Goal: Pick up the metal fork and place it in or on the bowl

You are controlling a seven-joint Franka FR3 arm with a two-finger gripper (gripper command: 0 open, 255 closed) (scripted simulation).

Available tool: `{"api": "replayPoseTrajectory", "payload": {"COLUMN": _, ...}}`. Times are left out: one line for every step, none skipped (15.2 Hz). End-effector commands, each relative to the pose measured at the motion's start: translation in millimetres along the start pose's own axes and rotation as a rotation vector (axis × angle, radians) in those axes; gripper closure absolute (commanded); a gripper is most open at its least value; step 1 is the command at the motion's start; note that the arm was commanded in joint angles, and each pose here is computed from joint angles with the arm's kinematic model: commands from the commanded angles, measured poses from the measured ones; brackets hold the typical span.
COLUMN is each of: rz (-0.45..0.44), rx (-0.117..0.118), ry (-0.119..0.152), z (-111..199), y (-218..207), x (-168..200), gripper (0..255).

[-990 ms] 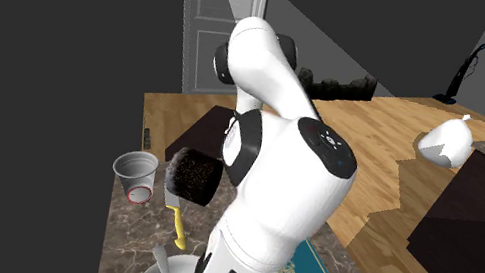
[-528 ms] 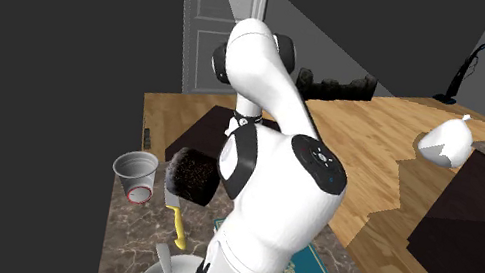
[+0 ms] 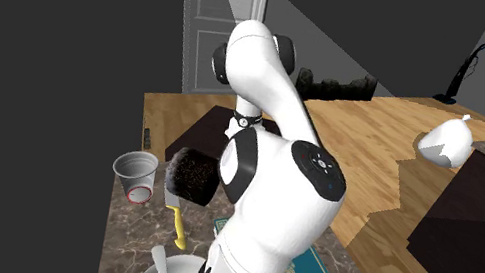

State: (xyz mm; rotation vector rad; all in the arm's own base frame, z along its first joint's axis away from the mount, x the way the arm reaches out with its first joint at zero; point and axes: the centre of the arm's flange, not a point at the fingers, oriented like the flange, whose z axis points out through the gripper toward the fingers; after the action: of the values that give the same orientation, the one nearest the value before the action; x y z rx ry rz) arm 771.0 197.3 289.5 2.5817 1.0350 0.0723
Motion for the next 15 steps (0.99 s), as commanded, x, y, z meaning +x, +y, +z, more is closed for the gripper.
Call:
{"api": "replayPoseTrajectory", "payload": {"rz": -0.001, "rx": 0.001, "ry": -0.001, "z": 0.8, "y": -0.9, "x": 0.1, "gripper": 0}}
{"api": "replayPoseTrajectory", "payload": {"rz": -0.001, "rx": 0.001, "ry": -0.001, "z": 0.7, "y": -0.7, "x": 0.2, "gripper": 0}}
{"api": "replayPoseTrajectory", "payload": {"rz": 0.0, "rx": 0.001, "ry": -0.001, "z": 0.4, "y": 1.2, "x": -0.2, "gripper": 0}}
{"api": "replayPoseTrajectory", "payload": {"rz": 0.0, "rx": 0.001, "ry": -0.001, "z": -12.8, "y": 1.2, "x": -0.1, "gripper": 0}}
{"api": "replayPoseTrajectory", "payload": {"rz": 0.0, "rx": 0.001, "ry": -0.001, "z": -26.0, "y": 1.2, "x": -0.1, "gripper": 0}}
{"api": "replayPoseTrajectory", "payload": {"rz": 0.0, "rx": 0.001, "ry": -0.001, "z": -39.2, "y": 1.2, "x": -0.1, "gripper": 0}}
{"api": "replayPoseTrajectory", "payload": {"rz": 0.0, "rx": 0.001, "ry": -0.001, "z": -49.6, "y": 1.2, "x": -0.1, "gripper": 0}}
{"api": "replayPoseTrajectory", "payload": {"rz": 0.0, "rx": 0.001, "ry": -0.001, "z": -49.6, "y": 1.2, "x": -0.1, "gripper": 0}}
{"api": "replayPoseTrajectory", "payload": {"rz": 0.0, "rx": 0.001, "ry": -0.001, "z": -49.6, "y": 1.2, "x": -0.1, "gripper": 0}}
{"api": "replayPoseTrajectory", "payload": {"rz": 0.0, "rx": 0.001, "ry": -0.001, "z": -49.6, "y": 1.2, "x": -0.1, "gripper": 0}}
{"api": "replayPoseTrajectory", "payload": {"rz": 0.0, "rx": 0.001, "ry": -0.001, "z": -49.6, "y": 1.2, "x": -0.1, "gripper": 0}}
{"api": "replayPoseTrajectory", "payload": {"rz": 0.0, "rx": 0.001, "ry": -0.001, "z": -49.6, "y": 1.2, "x": -0.1, "gripper": 0}}
{"api": "replayPoseTrajectory", "payload": {"rz": 0.0, "rx": 0.001, "ry": -0.001, "z": -49.6, "y": 1.2, "x": -0.1, "gripper": 0}}
{"api": "replayPoseTrajectory", "payload": {"rz": 0.0, "rx": 0.001, "ry": -0.001, "z": -49.6, "y": 1.2, "x": -0.1, "gripper": 0}}
{"api": "replayPoseTrajectory", "payload": {"rz": 0.0, "rx": 0.001, "ry": -0.001, "z": -49.6, "y": 1.2, "x": -0.1, "gripper": 0}}
